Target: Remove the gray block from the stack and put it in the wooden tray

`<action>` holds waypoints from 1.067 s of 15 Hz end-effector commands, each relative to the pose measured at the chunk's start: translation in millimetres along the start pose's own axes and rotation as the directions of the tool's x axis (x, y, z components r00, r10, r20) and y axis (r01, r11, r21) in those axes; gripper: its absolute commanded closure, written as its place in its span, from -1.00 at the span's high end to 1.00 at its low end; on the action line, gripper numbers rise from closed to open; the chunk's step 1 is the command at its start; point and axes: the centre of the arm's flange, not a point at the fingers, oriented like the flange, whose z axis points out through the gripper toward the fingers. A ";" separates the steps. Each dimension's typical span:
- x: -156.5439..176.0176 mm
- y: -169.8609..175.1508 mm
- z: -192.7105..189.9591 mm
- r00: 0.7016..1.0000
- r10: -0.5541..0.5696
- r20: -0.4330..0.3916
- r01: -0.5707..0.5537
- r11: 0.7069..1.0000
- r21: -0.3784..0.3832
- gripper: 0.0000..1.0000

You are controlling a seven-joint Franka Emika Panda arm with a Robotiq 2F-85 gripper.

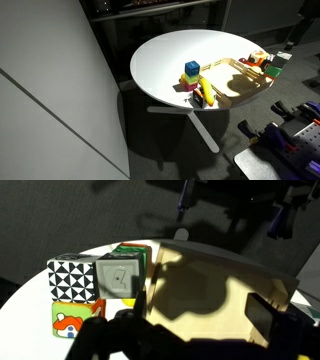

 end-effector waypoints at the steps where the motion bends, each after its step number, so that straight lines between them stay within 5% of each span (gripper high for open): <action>1: 13.9 11.6 15.9 0.998 0.060 -0.005 -0.060 0.998 -0.025 1.00; 16: 6.8 57.5 45.2 0.980 0.193 -0.039 -0.196 0.976 -0.096 1.00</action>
